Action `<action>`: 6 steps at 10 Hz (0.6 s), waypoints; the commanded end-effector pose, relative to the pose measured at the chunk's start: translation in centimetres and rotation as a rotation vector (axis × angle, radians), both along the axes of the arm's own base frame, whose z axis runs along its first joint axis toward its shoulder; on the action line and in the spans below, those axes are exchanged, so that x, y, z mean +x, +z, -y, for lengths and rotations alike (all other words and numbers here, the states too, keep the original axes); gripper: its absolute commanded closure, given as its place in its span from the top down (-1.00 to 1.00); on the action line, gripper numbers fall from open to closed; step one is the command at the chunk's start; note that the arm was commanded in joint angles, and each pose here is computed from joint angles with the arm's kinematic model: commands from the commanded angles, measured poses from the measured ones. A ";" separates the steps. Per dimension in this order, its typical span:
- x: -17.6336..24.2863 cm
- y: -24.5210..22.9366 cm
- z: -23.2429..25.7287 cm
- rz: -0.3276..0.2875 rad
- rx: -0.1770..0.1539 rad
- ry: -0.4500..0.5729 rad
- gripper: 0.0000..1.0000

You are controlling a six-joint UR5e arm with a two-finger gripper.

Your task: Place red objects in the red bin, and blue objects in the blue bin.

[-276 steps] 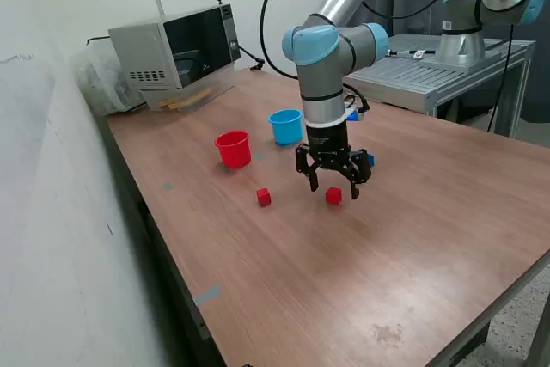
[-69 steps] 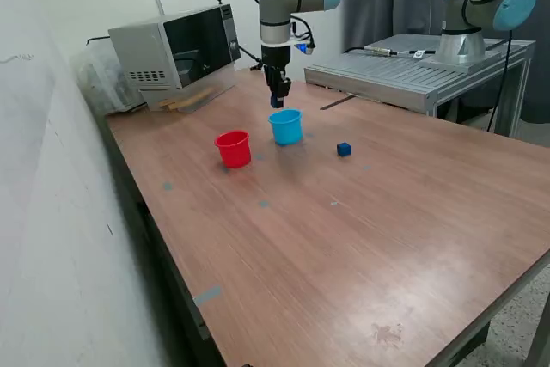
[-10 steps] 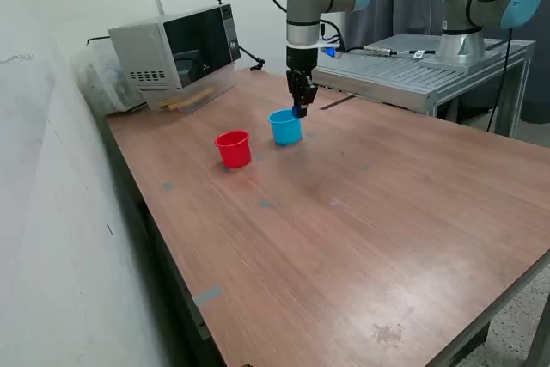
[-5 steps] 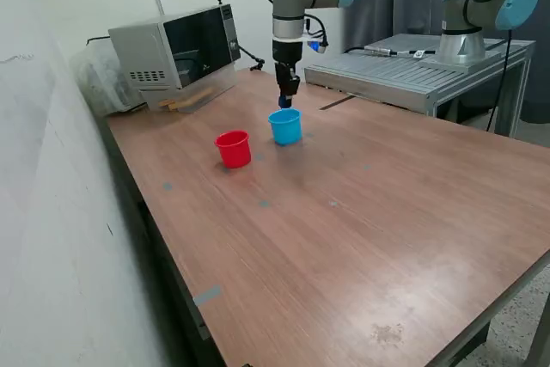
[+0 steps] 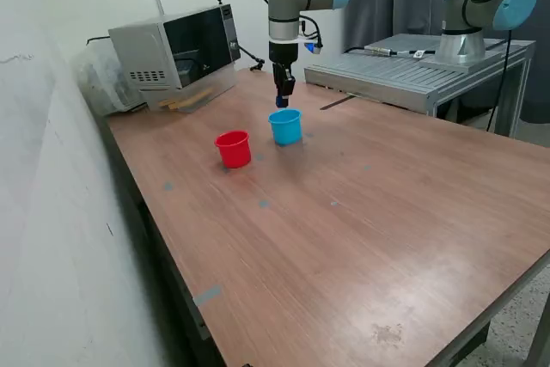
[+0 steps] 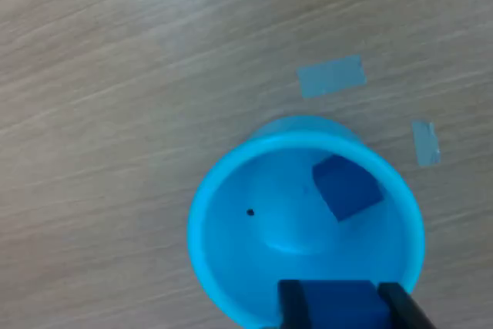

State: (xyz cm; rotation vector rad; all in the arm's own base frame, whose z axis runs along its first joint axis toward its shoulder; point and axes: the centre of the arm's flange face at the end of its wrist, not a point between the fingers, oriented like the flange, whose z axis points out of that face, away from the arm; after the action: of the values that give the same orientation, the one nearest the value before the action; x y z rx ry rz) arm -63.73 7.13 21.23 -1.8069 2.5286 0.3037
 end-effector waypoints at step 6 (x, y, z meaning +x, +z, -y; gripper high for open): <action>3.2 3.4 3.3 -0.003 0.005 0.069 1.00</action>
State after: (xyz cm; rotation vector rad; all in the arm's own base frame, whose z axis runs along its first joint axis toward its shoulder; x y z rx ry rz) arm -62.69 6.07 22.24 -1.8411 2.5039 0.3058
